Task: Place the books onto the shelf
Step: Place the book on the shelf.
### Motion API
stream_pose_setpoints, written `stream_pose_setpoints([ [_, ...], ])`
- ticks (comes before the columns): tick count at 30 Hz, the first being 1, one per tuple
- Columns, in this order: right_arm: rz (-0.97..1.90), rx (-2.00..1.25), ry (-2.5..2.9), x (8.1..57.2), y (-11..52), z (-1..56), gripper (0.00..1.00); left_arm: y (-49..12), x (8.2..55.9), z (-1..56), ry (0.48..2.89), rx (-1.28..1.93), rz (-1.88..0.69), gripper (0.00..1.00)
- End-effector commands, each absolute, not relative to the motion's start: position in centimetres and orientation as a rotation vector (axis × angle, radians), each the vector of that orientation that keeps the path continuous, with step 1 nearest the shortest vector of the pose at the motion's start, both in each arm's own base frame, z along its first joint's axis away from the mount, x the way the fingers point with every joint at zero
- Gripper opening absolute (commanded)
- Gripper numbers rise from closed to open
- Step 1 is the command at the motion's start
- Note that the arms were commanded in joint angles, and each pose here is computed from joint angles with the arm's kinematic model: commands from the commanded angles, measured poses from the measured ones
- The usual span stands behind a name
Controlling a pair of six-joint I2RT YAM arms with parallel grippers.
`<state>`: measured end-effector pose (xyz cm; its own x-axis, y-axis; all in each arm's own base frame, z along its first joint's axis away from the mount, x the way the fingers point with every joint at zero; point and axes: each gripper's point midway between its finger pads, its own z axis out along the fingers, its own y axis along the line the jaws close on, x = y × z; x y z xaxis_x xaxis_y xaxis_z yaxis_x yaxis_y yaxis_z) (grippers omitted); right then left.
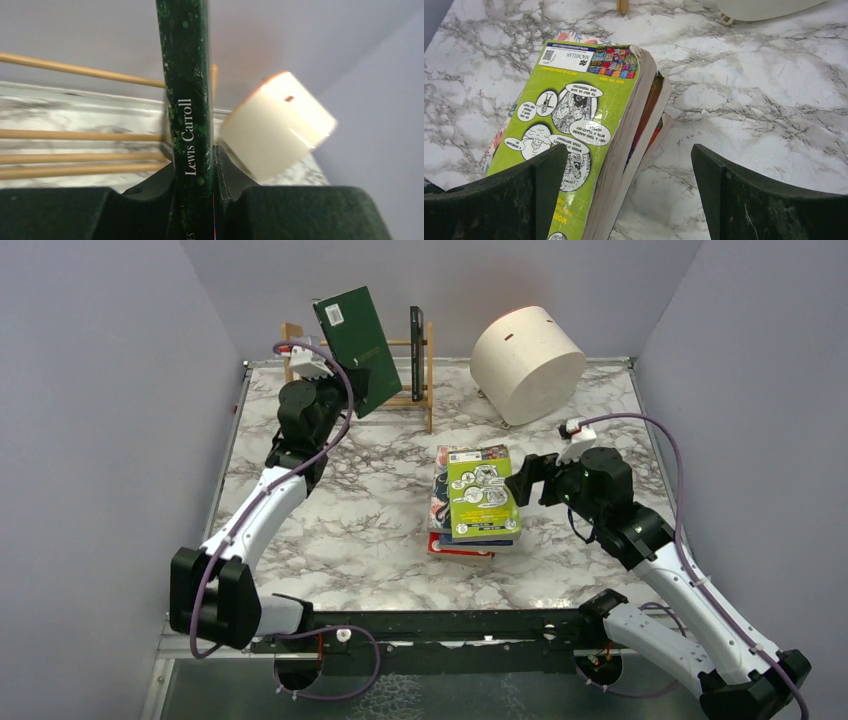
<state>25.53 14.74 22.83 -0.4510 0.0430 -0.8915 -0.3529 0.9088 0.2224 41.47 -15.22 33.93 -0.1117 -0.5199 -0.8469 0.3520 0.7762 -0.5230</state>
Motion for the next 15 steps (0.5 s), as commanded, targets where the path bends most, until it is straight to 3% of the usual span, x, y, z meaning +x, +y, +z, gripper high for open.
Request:
stream_pose_setpoints([
  [1,0.492,-0.239,1.934,25.6,15.2,24.1,0.93,-11.5,46.3,35.1,1.448,-0.194,-0.426,0.0],
  [15,0.506,-0.24,1.935,25.5,15.4,23.9,0.93,-12.9,53.7,31.7,1.473,-0.114,-0.278,0.0],
])
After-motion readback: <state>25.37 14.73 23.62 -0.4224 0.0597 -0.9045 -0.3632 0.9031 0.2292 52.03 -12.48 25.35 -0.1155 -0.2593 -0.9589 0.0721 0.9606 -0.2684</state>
